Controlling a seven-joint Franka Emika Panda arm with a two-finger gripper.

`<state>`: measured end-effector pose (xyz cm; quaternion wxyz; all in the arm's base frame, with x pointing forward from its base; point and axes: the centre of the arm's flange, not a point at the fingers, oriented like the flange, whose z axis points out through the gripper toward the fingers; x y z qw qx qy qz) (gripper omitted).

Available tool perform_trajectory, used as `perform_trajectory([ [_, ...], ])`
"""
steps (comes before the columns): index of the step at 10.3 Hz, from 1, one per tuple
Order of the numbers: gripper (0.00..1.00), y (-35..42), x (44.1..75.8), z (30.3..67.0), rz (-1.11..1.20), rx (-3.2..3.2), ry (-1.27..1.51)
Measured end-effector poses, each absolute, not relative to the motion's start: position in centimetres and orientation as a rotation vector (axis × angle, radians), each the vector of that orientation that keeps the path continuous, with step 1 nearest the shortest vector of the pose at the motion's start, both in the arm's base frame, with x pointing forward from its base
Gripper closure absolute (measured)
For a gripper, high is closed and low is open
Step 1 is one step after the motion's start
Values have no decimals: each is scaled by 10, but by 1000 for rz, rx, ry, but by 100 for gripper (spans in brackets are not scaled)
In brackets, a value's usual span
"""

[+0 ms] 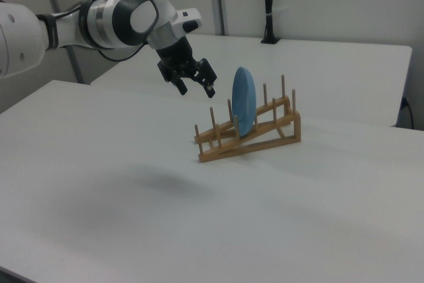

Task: Pick plate from plate rack
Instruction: 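Move the open gripper toward the blue plate's rim in the rack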

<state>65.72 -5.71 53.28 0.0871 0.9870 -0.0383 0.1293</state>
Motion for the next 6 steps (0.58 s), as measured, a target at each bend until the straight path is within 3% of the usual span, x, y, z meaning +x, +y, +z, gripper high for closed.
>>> perform_trajectory([
  [6,0,-63,660,554,465,2930,-338],
])
